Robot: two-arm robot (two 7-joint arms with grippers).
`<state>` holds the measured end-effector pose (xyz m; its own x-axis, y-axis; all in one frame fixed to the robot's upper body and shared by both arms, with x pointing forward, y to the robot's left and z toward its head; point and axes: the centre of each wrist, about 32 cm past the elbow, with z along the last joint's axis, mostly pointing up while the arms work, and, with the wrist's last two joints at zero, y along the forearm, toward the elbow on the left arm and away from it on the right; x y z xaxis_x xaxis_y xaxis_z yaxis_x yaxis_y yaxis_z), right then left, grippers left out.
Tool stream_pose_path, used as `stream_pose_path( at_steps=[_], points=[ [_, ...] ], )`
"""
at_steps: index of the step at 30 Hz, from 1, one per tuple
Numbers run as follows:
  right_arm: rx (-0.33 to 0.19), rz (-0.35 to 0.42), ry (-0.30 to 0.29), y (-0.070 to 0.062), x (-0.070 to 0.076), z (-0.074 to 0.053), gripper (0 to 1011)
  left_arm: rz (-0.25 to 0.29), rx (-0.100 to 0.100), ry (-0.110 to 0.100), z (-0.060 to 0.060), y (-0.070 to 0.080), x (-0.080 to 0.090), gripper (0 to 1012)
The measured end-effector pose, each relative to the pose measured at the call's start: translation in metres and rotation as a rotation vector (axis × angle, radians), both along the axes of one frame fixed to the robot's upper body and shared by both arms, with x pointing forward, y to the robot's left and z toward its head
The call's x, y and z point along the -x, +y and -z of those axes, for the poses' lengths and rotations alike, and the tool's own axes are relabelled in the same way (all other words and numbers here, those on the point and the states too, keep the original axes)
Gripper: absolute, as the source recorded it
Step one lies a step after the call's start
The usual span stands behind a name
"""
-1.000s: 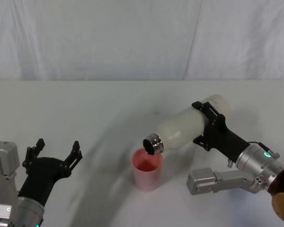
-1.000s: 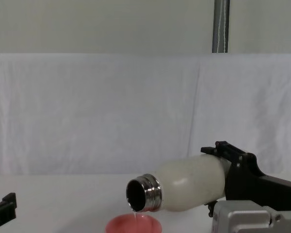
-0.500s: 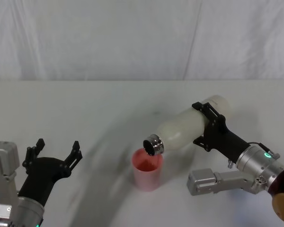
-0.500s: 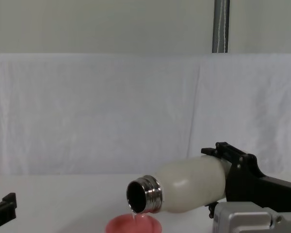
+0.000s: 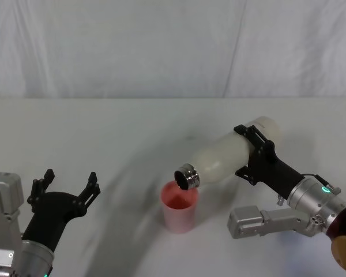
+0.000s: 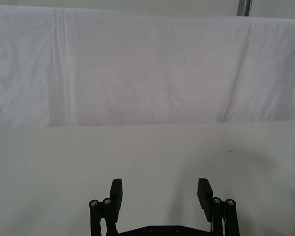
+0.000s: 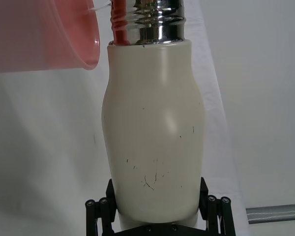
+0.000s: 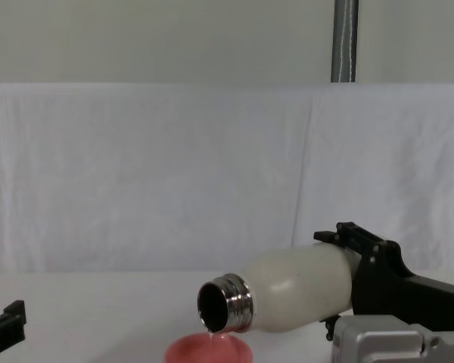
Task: Grasp the thermos with one hand and pour water into the cup lid.
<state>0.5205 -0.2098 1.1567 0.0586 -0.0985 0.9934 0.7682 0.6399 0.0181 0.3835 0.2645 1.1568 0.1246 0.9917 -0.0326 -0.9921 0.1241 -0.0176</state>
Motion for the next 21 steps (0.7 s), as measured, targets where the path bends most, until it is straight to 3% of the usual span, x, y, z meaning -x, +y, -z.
stream_pose_path(
  at_steps=[21],
  points=[
    [0.004, -0.001, -0.002, -0.0005, 0.0, -0.0001, 956, 0.0, 0.0, 0.0, 0.0, 0.0, 0.0, 1001]
  ],
)
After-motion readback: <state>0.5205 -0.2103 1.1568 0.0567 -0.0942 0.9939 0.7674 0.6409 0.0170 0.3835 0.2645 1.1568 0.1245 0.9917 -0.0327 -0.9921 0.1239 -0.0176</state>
